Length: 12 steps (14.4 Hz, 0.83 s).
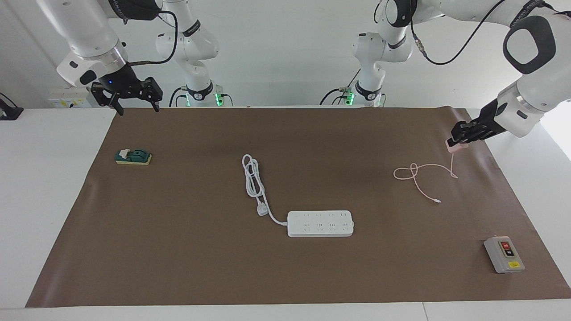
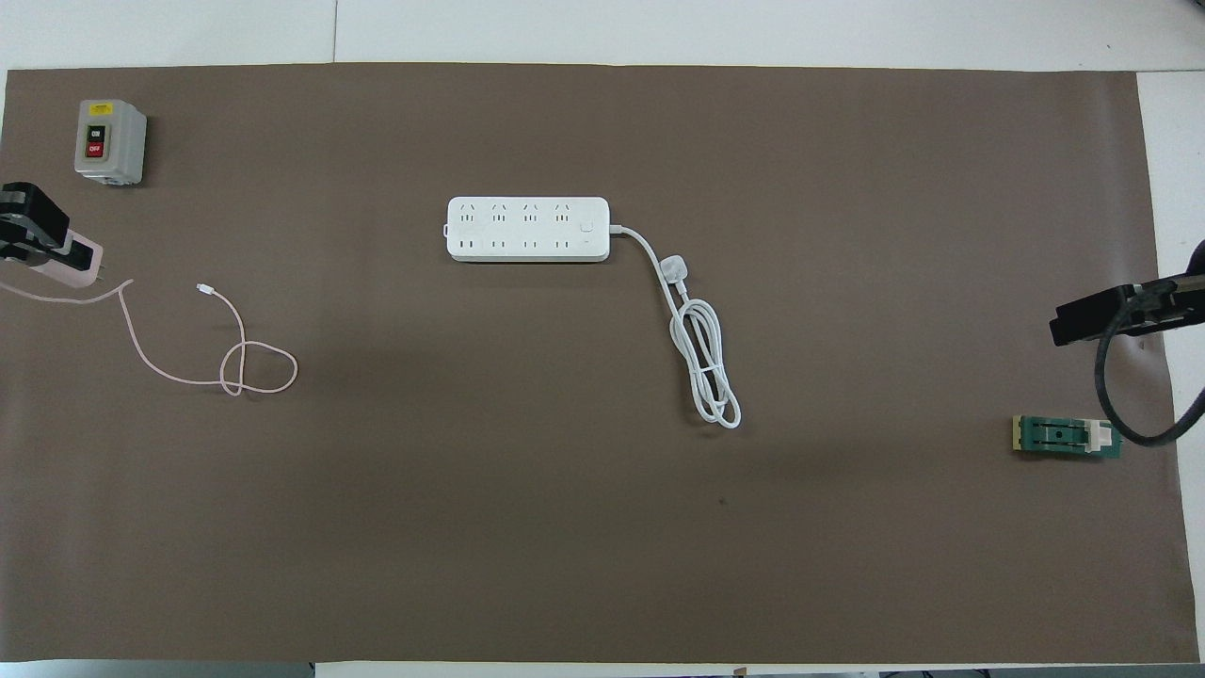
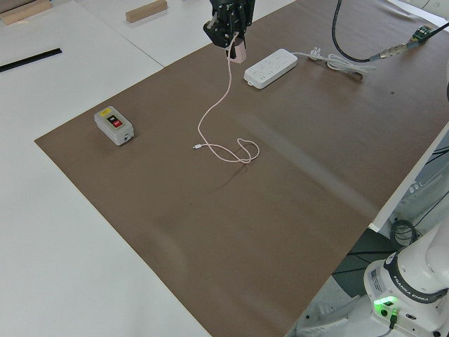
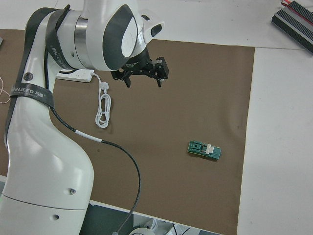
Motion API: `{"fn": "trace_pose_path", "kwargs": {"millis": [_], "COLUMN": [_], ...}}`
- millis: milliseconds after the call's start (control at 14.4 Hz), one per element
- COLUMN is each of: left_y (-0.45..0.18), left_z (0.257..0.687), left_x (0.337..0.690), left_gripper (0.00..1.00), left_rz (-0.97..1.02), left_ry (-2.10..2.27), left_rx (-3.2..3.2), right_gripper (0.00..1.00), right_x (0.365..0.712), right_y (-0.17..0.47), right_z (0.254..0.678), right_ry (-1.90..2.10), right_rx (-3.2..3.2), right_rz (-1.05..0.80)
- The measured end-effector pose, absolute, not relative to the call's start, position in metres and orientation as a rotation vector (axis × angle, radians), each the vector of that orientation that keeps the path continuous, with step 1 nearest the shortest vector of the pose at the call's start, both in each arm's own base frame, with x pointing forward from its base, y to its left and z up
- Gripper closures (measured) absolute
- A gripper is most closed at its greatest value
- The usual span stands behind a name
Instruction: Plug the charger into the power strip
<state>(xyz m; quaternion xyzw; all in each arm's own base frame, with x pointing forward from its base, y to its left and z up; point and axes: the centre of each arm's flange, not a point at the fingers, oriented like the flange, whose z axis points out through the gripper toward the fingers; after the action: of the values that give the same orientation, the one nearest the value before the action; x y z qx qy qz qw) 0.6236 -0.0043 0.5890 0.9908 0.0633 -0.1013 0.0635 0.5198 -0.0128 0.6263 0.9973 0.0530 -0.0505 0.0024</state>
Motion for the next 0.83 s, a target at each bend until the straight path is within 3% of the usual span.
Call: {"fn": "trace_pose_path", "kwargs": {"millis": [554, 831], "left_y": [-0.096, -0.168], "left_z": [0.566, 0.528], "left_x": [0.634, 0.650], "left_gripper": [0.69, 0.69], "left_rz": [-0.327, -0.249], "left_ry": [0.944, 1.386], "left_rx": [2.937, 2.812], "right_gripper": [0.00, 0.00], "right_x": [0.521, 0.522], "right_y": [-0.025, -0.025], "right_z": [0.626, 0.626], "right_ry": [0.130, 0.129], "right_rx": [3.131, 3.131], "right_rz": [-0.155, -0.155]}}
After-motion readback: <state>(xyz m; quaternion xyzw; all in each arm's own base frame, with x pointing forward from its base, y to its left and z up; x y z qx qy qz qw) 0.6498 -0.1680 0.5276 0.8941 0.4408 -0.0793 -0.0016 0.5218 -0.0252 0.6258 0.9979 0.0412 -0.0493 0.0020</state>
